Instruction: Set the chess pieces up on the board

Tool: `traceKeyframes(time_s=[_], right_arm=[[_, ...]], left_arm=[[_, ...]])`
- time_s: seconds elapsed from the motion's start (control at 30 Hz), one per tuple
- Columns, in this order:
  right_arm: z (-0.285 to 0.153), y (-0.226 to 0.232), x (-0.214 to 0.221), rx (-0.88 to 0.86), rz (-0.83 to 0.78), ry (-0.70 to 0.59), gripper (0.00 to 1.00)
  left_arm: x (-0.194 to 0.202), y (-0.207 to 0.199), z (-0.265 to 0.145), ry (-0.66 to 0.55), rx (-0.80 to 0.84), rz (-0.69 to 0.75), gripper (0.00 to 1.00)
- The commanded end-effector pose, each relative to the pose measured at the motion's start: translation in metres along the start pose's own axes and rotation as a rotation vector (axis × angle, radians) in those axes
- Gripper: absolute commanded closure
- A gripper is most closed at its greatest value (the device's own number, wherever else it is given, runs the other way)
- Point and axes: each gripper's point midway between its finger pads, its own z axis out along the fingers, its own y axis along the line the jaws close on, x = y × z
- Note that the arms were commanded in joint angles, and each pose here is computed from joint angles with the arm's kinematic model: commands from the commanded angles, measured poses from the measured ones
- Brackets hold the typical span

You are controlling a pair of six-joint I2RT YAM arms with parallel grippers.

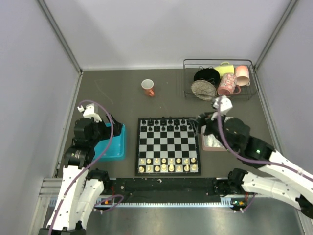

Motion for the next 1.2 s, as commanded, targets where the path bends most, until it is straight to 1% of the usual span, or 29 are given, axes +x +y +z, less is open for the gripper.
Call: traceKeyframes(time_s=[0.0, 0.07, 0.1, 0.13, 0.27, 0.4, 0.47, 0.53, 0.57, 0.63, 0.73, 0.83, 0.97, 1.17], right_arm=[[-0.032, -0.036, 0.004, 0.117, 0.100, -0.038, 0.23], [-0.048, -0.051, 0.001, 0.162, 0.143, -0.084, 0.18], [-0.052, -0.056, 0.002, 0.179, 0.157, -0.087, 0.13], [-0.055, -0.060, 0.003, 0.189, 0.163, -0.094, 0.01], [-0.073, -0.087, -0.001, 0.312, 0.196, -0.136, 0.01], [-0.082, -0.105, -0.008, 0.405, 0.185, -0.167, 0.01], [-0.085, -0.112, -0.012, 0.446, 0.175, -0.179, 0.01], [-0.080, -0.110, -0.014, 0.456, 0.137, -0.159, 0.01], [-0.079, -0.109, -0.018, 0.454, 0.125, -0.155, 0.01], [-0.070, -0.103, -0.016, 0.448, 0.108, -0.127, 0.01], [-0.062, -0.100, -0.016, 0.452, 0.089, -0.106, 0.01], [-0.060, -0.105, -0.016, 0.471, 0.090, -0.099, 0.01], [-0.052, -0.108, -0.013, 0.443, 0.124, -0.083, 0.01], [-0.026, -0.107, 0.001, 0.394, 0.157, -0.032, 0.01]], left_arm=[[-0.014, -0.008, 0.000, -0.067, 0.043, 0.023, 0.02], [-0.016, -0.008, -0.001, -0.078, 0.045, 0.024, 0.02], [-0.016, -0.007, -0.002, -0.082, 0.042, 0.025, 0.02], [-0.018, -0.006, -0.002, -0.091, 0.032, 0.025, 0.02], [-0.021, -0.005, -0.004, -0.109, 0.023, 0.026, 0.02], [-0.028, -0.001, -0.008, -0.141, -0.005, 0.037, 0.02], [-0.034, 0.005, -0.010, -0.158, -0.047, 0.037, 0.02], [-0.036, 0.011, -0.010, -0.157, -0.085, 0.040, 0.02], [-0.046, 0.017, -0.014, -0.186, -0.133, 0.052, 0.02], [-0.051, 0.022, -0.014, -0.177, -0.167, 0.065, 0.02], [-0.067, 0.024, -0.016, -0.207, -0.200, 0.090, 0.02], [-0.072, 0.022, -0.014, -0.223, -0.196, 0.083, 0.02], [-0.073, 0.022, -0.005, -0.252, -0.179, 0.079, 0.02], [-0.072, 0.026, -0.003, -0.239, -0.200, 0.110, 0.02]])
